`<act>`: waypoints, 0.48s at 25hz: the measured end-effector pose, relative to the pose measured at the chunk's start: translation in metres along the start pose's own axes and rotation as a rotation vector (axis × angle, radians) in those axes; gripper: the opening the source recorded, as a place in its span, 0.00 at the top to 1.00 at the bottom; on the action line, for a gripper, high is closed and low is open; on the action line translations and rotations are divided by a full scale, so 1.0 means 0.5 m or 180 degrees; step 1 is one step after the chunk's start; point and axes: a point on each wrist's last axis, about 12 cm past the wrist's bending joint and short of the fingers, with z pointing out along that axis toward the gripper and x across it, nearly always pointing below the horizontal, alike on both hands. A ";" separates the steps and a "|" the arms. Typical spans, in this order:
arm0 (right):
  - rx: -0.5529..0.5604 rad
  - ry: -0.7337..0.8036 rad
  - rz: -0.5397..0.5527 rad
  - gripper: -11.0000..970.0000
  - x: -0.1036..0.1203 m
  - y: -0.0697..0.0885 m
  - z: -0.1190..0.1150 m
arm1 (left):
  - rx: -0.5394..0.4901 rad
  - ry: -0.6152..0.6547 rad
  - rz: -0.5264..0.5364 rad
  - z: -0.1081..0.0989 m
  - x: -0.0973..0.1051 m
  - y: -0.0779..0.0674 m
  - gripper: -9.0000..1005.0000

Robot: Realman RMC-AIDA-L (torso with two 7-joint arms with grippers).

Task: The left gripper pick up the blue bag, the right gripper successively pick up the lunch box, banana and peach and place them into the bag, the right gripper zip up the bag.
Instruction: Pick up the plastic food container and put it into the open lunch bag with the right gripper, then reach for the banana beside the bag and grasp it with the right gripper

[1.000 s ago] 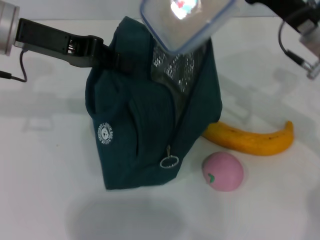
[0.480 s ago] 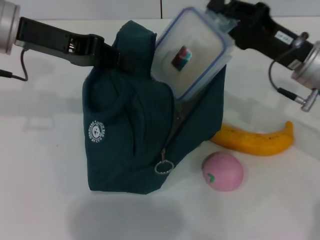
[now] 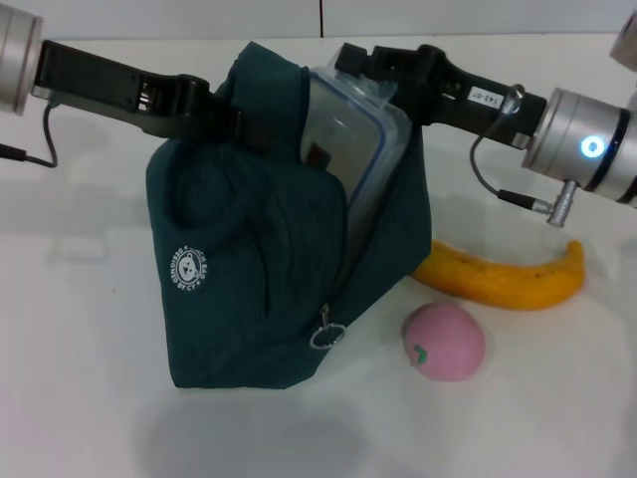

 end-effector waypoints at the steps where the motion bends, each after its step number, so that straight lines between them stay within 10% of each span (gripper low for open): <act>1: -0.0008 -0.0010 -0.0016 0.85 -0.002 0.002 0.002 | 0.0001 0.0002 0.0000 0.000 0.000 0.000 0.95; 12: -0.0111 -0.0306 -0.0094 0.76 -0.005 -0.001 -0.047 | -0.0003 -0.0021 -0.0033 -0.008 0.008 0.005 0.95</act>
